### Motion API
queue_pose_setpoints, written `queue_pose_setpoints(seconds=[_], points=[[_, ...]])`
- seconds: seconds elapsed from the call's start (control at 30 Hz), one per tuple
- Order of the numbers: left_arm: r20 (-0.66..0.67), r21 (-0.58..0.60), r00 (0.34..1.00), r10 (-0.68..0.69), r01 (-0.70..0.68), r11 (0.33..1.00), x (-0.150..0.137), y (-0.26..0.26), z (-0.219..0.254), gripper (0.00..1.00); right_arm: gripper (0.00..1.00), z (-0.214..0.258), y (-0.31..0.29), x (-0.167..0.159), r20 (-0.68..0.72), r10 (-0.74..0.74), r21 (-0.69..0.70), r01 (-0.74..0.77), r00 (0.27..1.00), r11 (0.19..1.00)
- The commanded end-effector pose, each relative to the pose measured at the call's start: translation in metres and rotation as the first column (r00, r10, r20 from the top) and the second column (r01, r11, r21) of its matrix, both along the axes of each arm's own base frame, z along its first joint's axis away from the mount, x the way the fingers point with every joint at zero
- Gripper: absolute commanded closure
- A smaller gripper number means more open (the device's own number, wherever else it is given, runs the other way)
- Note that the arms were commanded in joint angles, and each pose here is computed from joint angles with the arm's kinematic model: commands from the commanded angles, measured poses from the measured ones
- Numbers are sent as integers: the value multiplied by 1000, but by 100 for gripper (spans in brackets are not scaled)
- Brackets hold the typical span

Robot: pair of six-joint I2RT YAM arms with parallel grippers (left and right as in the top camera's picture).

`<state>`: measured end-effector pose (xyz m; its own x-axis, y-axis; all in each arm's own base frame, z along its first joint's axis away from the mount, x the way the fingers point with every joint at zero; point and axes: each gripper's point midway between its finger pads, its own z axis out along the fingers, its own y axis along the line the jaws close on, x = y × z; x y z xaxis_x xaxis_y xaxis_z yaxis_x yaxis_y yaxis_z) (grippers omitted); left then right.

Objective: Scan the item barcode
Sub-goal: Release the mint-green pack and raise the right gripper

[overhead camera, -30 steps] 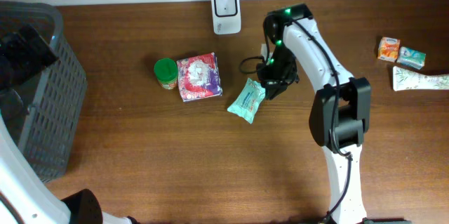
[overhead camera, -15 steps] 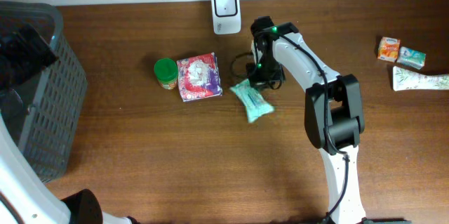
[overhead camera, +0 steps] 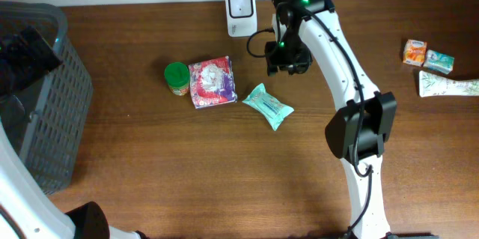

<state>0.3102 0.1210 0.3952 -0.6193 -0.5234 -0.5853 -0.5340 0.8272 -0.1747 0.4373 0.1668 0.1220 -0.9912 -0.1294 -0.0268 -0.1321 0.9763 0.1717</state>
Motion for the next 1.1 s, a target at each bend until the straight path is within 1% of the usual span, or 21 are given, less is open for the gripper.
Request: queue_pose_setpoints(seconds=[0.0,0.13,0.2,0.23,0.3,0.37,0.4,0.5,0.57,0.6,0.63,0.77,1.0,1.07], points=[[8,-5,1000,10,-10,1000,-2,0,2,1,1,17,-15,8,43,-18,-1,18,999,1000],[8,-5,1000,10,-10,1000,-2,0,2,1,1,17,-25,13,55,-39,-5,39,998,999],[8,-5,1000,10,-10,1000,-2,0,2,1,1,16,-34,20,87,-41,-57,46,995,997],[8,-5,1000,10,-10,1000,-2,0,2,1,1,16,-34,20,88,-41,-59,47,995,997],[8,-5,1000,10,-10,1000,-2,0,2,1,1,16,-32,19,95,62,-61,-57,993,997],[8,-5,1000,10,-10,1000,-2,0,2,1,1,11,-18,10,66,158,19,-159,985,987],[8,-5,1000,10,-10,1000,-2,0,2,1,1,2,-17,4,36,175,35,-176,984,984],[8,-5,1000,10,-10,1000,-2,0,2,1,1,-25,-23,-4,-32,156,57,-154,987,987],[8,-5,1000,10,-10,1000,-2,0,2,1,1,-26,-35,-1,-52,103,148,-94,993,984],[8,-5,1000,10,-10,1000,-2,0,2,1,1,-21,-47,5,-53,51,219,-38,997,975],[8,-5,1000,10,-10,1000,-2,0,2,1,1,-20,-54,7,-49,44,239,-31,998,971],[8,-5,1000,10,-10,1000,-2,0,2,1,1,-34,-59,-2,-95,35,233,-12,995,972],[8,-5,1000,10,-10,1000,-2,0,2,1,1,-35,-43,-6,-96,72,229,-48,993,972],[8,-5,1000,10,-10,1000,-2,0,2,1,1,-36,-31,-10,-95,103,230,-79,990,970]])
